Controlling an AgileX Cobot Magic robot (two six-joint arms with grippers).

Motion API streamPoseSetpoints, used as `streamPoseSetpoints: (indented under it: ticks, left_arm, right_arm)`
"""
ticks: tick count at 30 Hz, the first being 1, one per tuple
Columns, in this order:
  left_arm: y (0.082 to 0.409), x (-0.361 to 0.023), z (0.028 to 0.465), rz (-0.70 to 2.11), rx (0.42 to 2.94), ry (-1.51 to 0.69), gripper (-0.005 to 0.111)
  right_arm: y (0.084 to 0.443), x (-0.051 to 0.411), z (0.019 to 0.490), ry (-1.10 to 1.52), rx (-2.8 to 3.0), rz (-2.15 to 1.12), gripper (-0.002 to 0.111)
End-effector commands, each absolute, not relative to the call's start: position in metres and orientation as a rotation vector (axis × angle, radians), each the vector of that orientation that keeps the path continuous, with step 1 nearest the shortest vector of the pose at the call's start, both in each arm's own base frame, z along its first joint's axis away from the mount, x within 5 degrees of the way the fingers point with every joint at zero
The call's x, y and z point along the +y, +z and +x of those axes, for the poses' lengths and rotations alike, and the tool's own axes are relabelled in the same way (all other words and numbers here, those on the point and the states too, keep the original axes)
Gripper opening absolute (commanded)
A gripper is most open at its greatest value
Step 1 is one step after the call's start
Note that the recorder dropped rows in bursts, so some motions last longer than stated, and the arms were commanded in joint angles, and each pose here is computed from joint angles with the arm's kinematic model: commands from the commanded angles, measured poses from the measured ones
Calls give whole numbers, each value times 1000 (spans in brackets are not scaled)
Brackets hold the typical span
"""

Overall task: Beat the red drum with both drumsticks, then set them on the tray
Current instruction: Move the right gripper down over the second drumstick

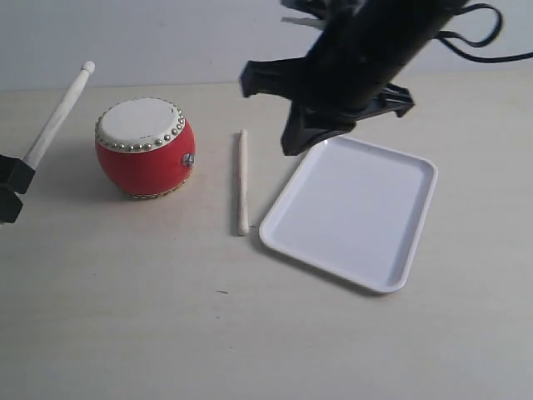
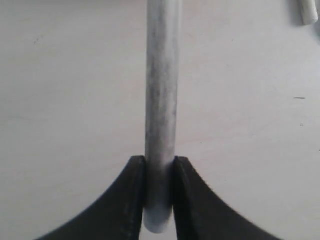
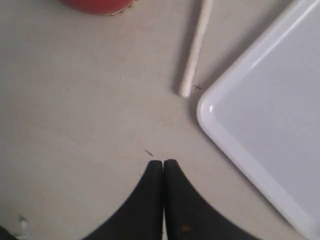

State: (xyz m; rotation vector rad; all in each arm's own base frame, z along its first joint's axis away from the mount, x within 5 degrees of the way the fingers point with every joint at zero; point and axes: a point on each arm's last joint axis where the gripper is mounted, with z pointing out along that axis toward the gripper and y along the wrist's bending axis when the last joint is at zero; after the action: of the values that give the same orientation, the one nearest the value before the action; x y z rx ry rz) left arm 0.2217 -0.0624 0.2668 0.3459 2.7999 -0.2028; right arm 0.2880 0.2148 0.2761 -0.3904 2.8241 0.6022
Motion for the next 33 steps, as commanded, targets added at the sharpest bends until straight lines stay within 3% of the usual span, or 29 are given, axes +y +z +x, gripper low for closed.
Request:
streamPoseSetpoints:
  ticks: [1, 7, 19, 29, 33]
  left_arm:
    - [268, -63, 221, 334, 2791, -224, 0]
    - [269, -64, 221, 322, 2788, -246, 0]
    - [269, -65, 222, 312, 2785, -264, 0]
    - [269, -66, 221, 304, 2789, -282, 0]
    - [269, -66, 221, 305, 2791, -282, 0]
  right_arm:
    - [256, 244, 306, 429, 2870, -312, 0]
    - [223, 263, 324, 376, 3012, -315, 0]
    - [191, 288, 340, 456, 3178, -361, 0]
    - [185, 291, 354, 424, 3055, -375, 0]
    - [176, 294, 357, 448, 3037, -403, 5]
